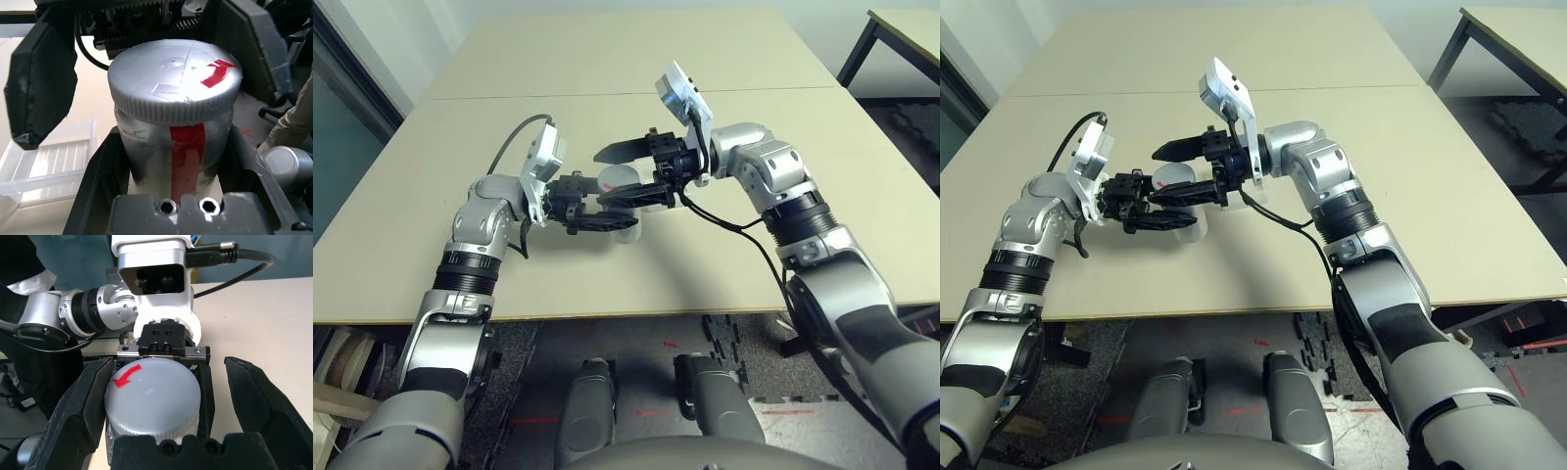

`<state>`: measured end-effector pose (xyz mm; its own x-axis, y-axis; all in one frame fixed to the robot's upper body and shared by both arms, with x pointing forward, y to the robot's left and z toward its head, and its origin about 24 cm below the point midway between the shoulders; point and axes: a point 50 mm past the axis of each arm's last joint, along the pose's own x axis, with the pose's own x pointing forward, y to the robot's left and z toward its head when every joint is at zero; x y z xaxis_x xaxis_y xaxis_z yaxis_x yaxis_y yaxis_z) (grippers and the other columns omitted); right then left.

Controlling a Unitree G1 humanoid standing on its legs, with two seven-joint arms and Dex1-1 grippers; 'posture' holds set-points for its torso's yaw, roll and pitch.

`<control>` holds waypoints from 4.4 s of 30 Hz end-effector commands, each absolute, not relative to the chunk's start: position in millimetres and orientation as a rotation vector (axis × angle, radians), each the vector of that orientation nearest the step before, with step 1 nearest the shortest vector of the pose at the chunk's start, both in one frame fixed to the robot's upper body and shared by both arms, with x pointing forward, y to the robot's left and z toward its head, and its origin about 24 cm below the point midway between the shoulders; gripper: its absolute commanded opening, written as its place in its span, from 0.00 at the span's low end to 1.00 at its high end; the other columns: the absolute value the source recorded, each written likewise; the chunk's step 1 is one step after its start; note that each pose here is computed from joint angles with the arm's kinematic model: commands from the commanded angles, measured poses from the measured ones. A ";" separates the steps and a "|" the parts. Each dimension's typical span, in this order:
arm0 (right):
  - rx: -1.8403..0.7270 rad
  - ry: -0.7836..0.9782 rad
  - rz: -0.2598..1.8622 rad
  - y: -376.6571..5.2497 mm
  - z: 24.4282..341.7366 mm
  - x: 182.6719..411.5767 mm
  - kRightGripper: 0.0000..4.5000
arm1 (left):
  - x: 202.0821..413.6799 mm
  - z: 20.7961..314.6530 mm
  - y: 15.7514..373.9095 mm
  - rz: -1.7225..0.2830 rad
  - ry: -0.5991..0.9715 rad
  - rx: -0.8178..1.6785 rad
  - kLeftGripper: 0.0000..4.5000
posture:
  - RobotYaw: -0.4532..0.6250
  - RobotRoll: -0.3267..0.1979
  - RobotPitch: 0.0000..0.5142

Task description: Pour the medicine from the bottle into the box.

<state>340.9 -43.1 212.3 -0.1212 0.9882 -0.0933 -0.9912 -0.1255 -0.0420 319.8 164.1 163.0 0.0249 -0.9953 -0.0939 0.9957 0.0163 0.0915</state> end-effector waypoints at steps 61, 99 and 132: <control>-0.197 0.031 1.557 -28.9 220.7 336.7 1.00 | 327.5 166.9 176.9 -1.444 -0.050 0.161 0.59 | 0.37 0.62 0.20; -0.185 0.089 1.287 -127.3 227.6 354.4 1.00 | 329.9 164.9 179.5 -1.440 -0.033 0.157 0.59 | 0.34 0.62 0.18; -0.223 0.001 1.527 -35.5 238.6 333.9 1.00 | 330.8 167.4 185.6 -1.429 -0.004 0.170 0.59 | 0.37 0.62 0.22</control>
<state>333.9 -38.4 238.1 0.0553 0.9922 -0.1121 -0.9926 0.0425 -0.1137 331.6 184.8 168.1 0.1494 -0.9856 -0.0797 0.9824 0.1388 0.1252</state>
